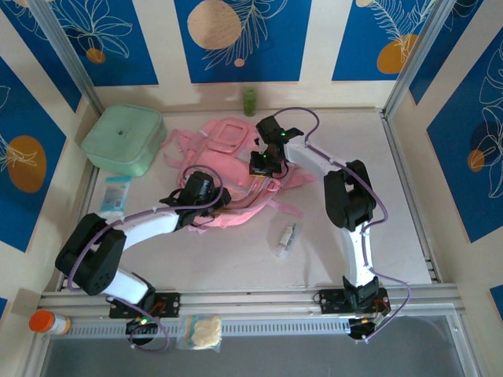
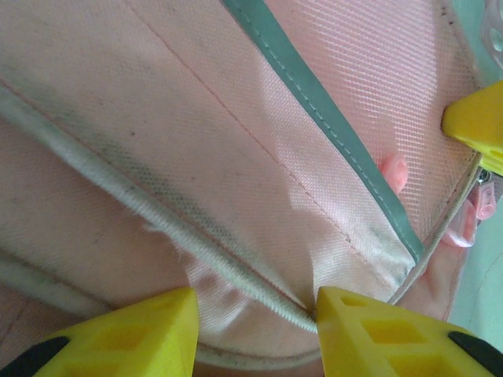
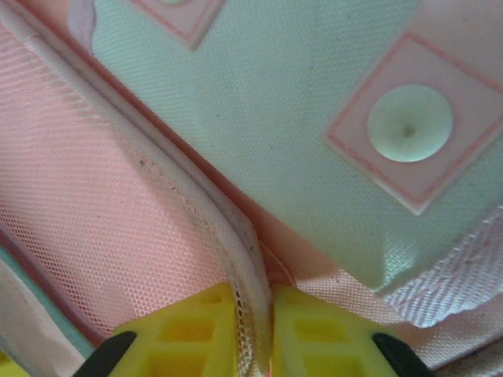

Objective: Pack books, pencil case, and school supplies into a backpack

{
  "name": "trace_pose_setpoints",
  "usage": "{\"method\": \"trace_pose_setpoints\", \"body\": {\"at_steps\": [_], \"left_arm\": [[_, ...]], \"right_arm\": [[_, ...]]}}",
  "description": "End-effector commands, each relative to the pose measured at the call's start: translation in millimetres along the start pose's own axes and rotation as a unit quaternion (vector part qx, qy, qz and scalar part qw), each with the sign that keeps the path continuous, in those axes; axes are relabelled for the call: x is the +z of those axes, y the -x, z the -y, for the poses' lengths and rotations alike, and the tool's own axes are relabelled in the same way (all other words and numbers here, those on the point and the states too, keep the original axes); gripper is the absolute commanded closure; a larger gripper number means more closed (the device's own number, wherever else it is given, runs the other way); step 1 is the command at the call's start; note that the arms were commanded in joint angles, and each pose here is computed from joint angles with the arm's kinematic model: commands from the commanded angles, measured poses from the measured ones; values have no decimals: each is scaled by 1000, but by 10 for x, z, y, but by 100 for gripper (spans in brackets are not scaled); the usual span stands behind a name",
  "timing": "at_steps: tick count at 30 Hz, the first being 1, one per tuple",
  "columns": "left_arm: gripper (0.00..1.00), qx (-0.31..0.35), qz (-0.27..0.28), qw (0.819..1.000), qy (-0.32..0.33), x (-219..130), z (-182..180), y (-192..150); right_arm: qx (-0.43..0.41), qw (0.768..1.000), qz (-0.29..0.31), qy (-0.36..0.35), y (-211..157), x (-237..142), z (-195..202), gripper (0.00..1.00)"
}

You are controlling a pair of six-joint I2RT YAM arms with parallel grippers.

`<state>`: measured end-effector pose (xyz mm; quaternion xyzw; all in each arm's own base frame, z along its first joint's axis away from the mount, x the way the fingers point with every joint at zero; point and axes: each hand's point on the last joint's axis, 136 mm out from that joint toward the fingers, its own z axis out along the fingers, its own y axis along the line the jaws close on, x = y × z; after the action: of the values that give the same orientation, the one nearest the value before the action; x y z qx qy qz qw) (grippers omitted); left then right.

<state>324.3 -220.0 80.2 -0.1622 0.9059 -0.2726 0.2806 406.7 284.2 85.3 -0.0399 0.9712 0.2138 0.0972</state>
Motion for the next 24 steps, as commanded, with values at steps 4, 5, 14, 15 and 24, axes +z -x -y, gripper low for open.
{"method": "trace_pose_setpoints", "body": {"at_steps": [4,5,14,15,24], "left_arm": [[57,16,11,1000,4,147,28,72],[57,16,12,1000,2,168,41,82],[56,43,33,998,-22,274,238,483],[56,44,33,998,-23,279,242,534],[45,64,57,996,1,-31,150,857]], "right_arm": [[-4,997,36,67,104,-334,-248,100],[1,996,39,78,99,-383,-245,100],[50,993,39,99,-133,-652,-257,100],[51,993,34,98,-192,-621,-292,100],[120,986,66,93,-157,-508,-354,100]]}}
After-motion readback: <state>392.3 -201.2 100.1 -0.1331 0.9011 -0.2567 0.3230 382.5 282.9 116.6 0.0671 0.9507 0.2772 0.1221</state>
